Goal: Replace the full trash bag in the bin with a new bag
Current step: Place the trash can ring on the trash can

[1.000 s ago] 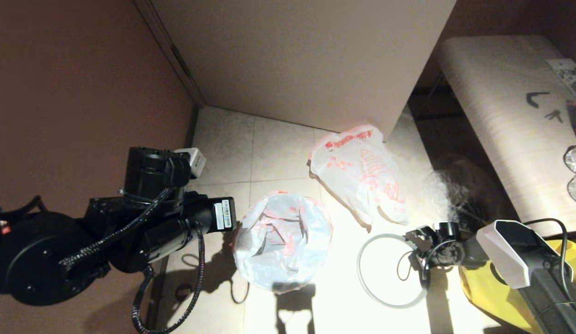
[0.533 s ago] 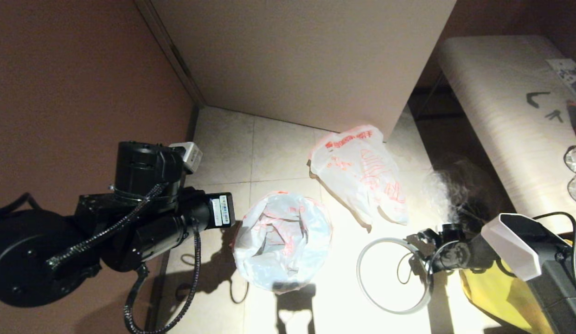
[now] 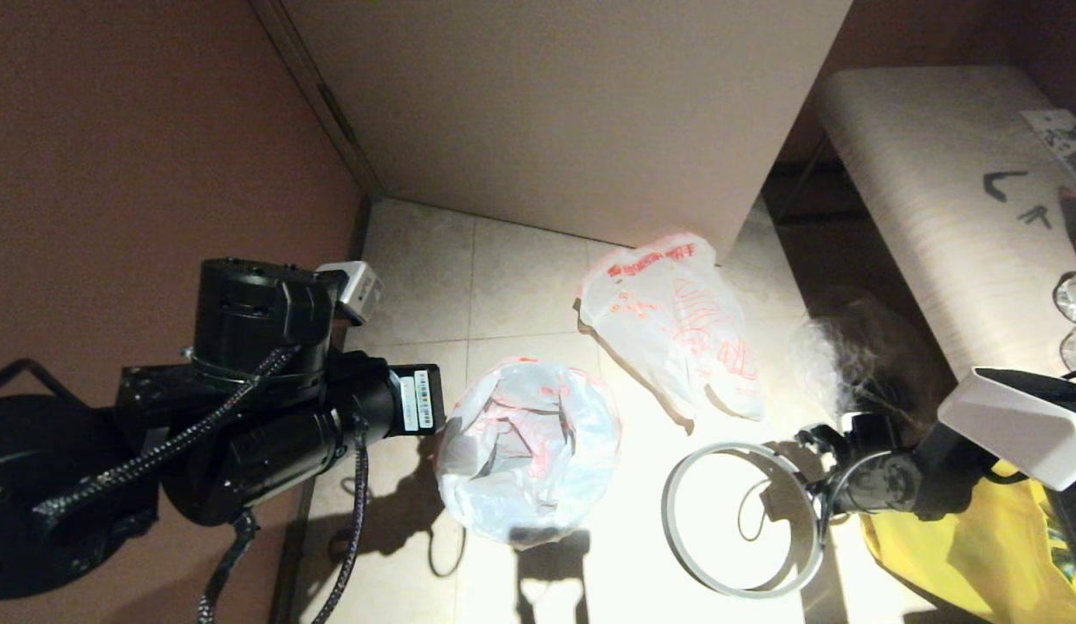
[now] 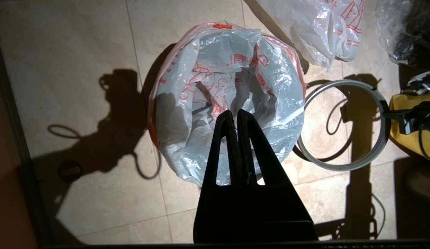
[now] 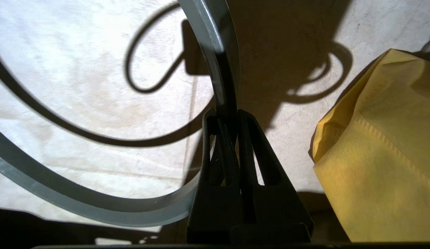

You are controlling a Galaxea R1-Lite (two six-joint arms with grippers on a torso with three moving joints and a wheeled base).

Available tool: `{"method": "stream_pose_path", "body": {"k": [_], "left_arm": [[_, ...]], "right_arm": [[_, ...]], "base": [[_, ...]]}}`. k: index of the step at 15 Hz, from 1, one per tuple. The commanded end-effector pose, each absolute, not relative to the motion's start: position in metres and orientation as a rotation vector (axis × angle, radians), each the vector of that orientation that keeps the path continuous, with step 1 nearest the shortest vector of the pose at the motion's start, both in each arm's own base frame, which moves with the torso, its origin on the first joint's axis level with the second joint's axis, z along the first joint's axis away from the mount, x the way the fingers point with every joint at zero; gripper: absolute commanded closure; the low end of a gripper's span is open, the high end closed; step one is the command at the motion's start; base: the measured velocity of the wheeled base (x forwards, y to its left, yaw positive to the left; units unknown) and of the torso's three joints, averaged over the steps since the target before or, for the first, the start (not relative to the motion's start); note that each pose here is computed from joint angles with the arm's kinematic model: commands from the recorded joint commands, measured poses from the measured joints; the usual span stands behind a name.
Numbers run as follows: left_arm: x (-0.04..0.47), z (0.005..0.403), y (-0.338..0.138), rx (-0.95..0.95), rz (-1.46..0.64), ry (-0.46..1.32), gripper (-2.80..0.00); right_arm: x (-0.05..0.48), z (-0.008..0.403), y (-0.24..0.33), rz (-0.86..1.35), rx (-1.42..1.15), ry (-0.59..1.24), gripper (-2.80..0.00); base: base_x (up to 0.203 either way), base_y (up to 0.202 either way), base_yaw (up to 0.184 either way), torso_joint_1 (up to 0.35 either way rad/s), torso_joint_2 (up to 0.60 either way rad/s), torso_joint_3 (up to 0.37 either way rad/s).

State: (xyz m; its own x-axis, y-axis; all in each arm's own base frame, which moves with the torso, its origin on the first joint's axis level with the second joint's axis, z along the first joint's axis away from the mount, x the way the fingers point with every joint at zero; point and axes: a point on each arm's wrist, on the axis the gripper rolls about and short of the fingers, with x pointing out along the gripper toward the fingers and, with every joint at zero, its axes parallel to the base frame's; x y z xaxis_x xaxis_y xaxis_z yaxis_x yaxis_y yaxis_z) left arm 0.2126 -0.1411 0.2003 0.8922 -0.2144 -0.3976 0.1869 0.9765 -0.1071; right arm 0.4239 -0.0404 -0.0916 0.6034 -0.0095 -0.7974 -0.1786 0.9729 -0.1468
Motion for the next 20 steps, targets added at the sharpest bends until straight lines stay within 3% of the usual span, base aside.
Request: {"method": "stream_pose_path", "body": {"k": [1, 12, 16, 20], "left_arm": [[0.210, 0.201, -0.142, -0.069, -0.216, 0.415, 0.00], [0.200, 0.209, -0.138, -0.048, -0.218, 0.451, 0.00], [0.201, 0.208, -0.138, -0.043, -0.214, 0.460, 0.00], [0.207, 0.214, -0.129, -0.062, -0.182, 0.446, 0.00]], "right_arm": [[0.415, -0.053, -0.039, 0.095, -0.222, 0.868, 0.00], [0.342, 0.094, -0.024, 0.088, -0.204, 0.672, 0.00], [0.321, 0.141, 0.018, 0.205, -0.078, 0.635, 0.00], [0.333, 0.169, 0.068, 0.337, -0.058, 0.609, 0.00]], "base": [[0.000, 0.000, 0.000, 0.000, 0.00, 0.000], [0.000, 0.000, 0.000, 0.000, 0.00, 0.000], [0.000, 0.000, 0.000, 0.000, 0.00, 0.000], [0.000, 0.000, 0.000, 0.000, 0.00, 0.000]]}}
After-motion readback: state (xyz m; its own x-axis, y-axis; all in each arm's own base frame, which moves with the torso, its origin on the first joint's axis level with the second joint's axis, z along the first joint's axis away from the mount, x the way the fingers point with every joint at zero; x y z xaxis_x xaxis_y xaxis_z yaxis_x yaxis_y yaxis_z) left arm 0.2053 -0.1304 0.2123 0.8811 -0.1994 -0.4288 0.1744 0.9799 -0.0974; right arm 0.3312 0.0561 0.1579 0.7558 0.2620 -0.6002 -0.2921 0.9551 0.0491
